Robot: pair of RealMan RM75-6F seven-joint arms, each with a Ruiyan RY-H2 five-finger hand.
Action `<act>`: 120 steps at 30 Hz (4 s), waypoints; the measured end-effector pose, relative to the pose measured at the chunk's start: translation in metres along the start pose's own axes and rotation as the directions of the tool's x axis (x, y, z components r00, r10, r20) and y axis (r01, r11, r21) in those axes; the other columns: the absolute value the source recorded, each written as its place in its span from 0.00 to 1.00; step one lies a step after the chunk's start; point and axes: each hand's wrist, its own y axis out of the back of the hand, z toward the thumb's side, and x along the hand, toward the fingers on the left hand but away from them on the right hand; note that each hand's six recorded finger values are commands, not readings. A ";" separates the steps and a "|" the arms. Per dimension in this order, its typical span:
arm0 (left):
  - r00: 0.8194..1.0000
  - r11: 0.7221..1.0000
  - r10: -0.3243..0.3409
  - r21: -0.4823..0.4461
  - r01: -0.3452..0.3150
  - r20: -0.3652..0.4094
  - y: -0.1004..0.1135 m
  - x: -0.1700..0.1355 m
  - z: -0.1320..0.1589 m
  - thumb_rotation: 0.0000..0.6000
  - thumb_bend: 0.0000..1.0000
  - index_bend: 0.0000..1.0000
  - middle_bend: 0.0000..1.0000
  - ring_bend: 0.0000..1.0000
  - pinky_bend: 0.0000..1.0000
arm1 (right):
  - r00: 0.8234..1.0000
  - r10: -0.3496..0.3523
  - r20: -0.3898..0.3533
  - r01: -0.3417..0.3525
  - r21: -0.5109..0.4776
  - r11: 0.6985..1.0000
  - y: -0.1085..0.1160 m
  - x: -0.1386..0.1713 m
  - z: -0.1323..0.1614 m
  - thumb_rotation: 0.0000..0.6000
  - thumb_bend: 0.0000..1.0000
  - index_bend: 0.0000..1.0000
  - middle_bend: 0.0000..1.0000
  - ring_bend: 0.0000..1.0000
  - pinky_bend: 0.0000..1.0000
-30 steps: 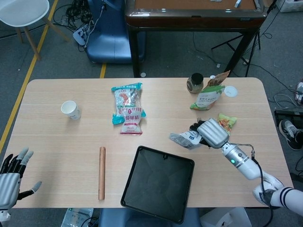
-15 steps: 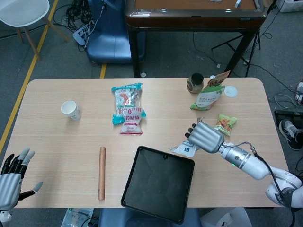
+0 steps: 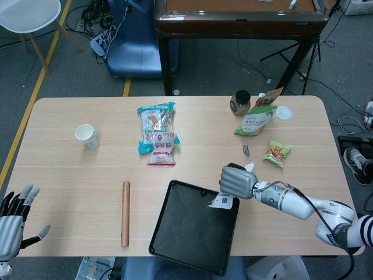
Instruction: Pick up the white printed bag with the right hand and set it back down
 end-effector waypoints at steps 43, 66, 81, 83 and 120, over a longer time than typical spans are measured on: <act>1.000 1.000 -0.009 -0.007 0.008 -0.012 -0.004 -0.001 -0.005 1.00 0.18 0.08 0.05 0.11 0.01 | 0.985 0.160 -0.063 -0.159 0.023 0.987 -0.042 -0.028 0.023 1.00 1.00 0.86 0.78 0.71 0.84; 1.000 1.000 -0.008 -0.006 0.007 -0.010 -0.004 0.000 -0.005 1.00 0.18 0.08 0.05 0.11 0.01 | 0.994 0.109 0.025 -0.108 -0.030 0.994 -0.025 -0.022 0.001 1.00 1.00 0.87 0.78 0.71 0.84; 1.000 1.000 -0.014 -0.007 0.014 -0.011 -0.006 0.001 -0.004 1.00 0.18 0.08 0.05 0.11 0.01 | 0.987 0.042 0.157 0.003 -0.275 0.961 -0.041 -0.023 0.007 1.00 1.00 0.87 0.78 0.71 0.84; 1.000 1.000 -0.013 -0.006 0.013 -0.008 -0.006 0.002 -0.003 1.00 0.18 0.08 0.05 0.11 0.01 | 0.981 0.024 0.195 0.045 -0.341 0.939 -0.047 -0.022 0.008 1.00 1.00 0.87 0.78 0.71 0.84; 0.999 0.999 -0.046 -0.008 0.046 0.000 -0.013 0.007 0.005 1.00 0.18 0.07 0.05 0.11 0.01 | 0.763 -0.013 0.647 0.631 -0.740 0.234 -0.131 -0.056 0.008 1.00 0.72 0.82 0.64 0.55 0.66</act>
